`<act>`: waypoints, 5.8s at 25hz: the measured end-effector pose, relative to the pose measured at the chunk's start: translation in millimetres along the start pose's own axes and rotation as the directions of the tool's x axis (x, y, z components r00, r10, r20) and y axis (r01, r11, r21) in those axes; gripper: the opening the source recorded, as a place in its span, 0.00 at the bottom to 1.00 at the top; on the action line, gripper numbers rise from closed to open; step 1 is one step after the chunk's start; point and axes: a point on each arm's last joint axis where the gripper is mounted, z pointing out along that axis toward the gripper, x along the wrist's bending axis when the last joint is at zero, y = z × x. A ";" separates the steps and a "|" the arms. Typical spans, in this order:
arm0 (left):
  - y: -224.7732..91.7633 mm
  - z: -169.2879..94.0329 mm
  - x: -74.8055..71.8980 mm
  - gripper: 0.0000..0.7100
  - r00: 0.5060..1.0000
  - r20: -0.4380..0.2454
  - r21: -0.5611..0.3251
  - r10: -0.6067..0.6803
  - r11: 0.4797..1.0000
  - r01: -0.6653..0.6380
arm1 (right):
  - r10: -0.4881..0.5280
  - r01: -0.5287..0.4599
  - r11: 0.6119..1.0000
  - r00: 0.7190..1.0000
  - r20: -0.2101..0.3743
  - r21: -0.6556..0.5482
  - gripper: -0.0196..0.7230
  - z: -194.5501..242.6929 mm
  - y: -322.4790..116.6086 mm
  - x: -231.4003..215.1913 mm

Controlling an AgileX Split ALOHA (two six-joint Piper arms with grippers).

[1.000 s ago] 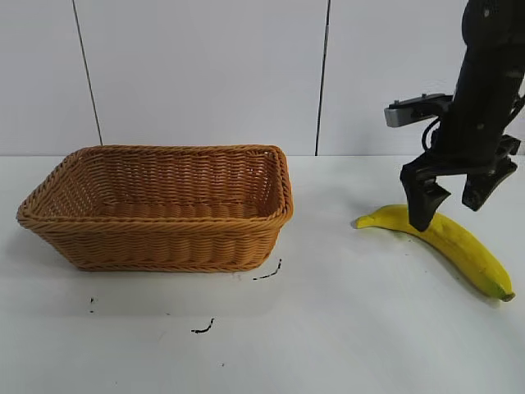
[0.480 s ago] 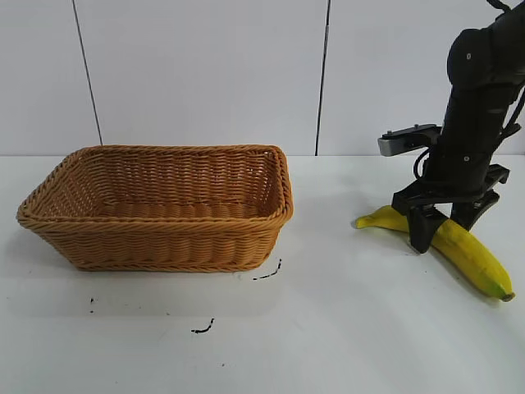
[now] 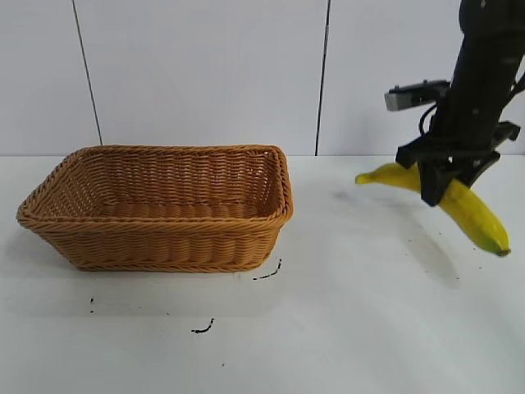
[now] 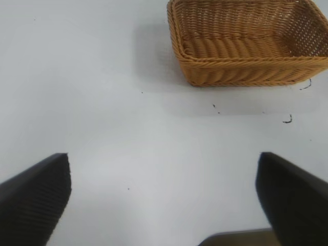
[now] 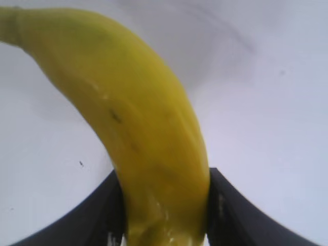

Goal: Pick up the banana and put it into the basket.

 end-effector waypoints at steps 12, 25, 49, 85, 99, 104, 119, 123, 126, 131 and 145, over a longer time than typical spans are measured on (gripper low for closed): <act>0.0 0.0 0.0 0.98 1.000 0.000 0.000 0.000 1.000 0.000 | -0.044 0.045 0.991 0.999 0.013 -0.124 0.45 -25.1 32.8 1.5; 0.0 0.0 0.0 0.98 1.000 0.000 0.000 0.000 1.000 0.000 | -0.439 0.427 0.883 0.898 -0.020 -0.196 0.45 -27.8 48.4 149.0; 0.0 0.0 0.0 0.98 1.000 0.000 0.000 0.000 1.000 0.000 | -0.780 0.782 0.511 0.596 0.191 -0.356 0.45 53.1 51.4 296.1; 0.0 0.0 0.0 0.98 1.000 0.000 0.000 0.000 1.000 0.000 | -0.373 0.299 0.871 0.919 -0.130 -0.390 0.93 -37.9 52.5 244.2; 0.0 0.0 0.0 0.98 1.000 0.000 0.000 0.000 1.000 0.000 | -0.071 0.034 0.954 0.991 -0.112 -0.297 0.93 -27.4 67.4 110.0; 0.0 0.0 0.0 0.98 1.000 0.000 0.000 0.000 1.000 0.000 | 0.110 -0.122 0.955 0.992 -0.059 -0.270 0.93 -21.8 58.4 17.1; 0.0 0.0 0.0 0.98 1.000 0.000 0.000 0.000 1.000 0.000 | 0.270 -0.271 0.950 0.962 -0.029 -0.157 0.92 -18.7 28.1 -59.5; 0.0 0.0 0.0 0.98 1.000 0.000 0.000 0.000 1.000 0.000 | 0.272 -0.274 0.953 0.962 -0.034 -0.131 0.92 -19.0 21.2 -56.7; 0.0 0.0 0.0 0.98 1.000 0.000 0.000 0.000 1.000 0.000 | 0.275 -0.278 0.955 0.961 -0.043 -0.102 0.91 -28.1 6.8 -50.7; 0.0 0.0 0.0 0.98 1.000 0.000 0.000 0.000 1.000 0.000 | 0.278 -0.281 0.959 0.959 -0.048 -0.043 0.91 -53.8 -36.6 -34.4; 0.0 0.0 0.0 0.98 1.000 0.000 0.000 0.000 1.000 0.000 | 0.279 -0.282 0.954 0.959 -0.042 -0.099 0.91 -119.9 -220.4 33.3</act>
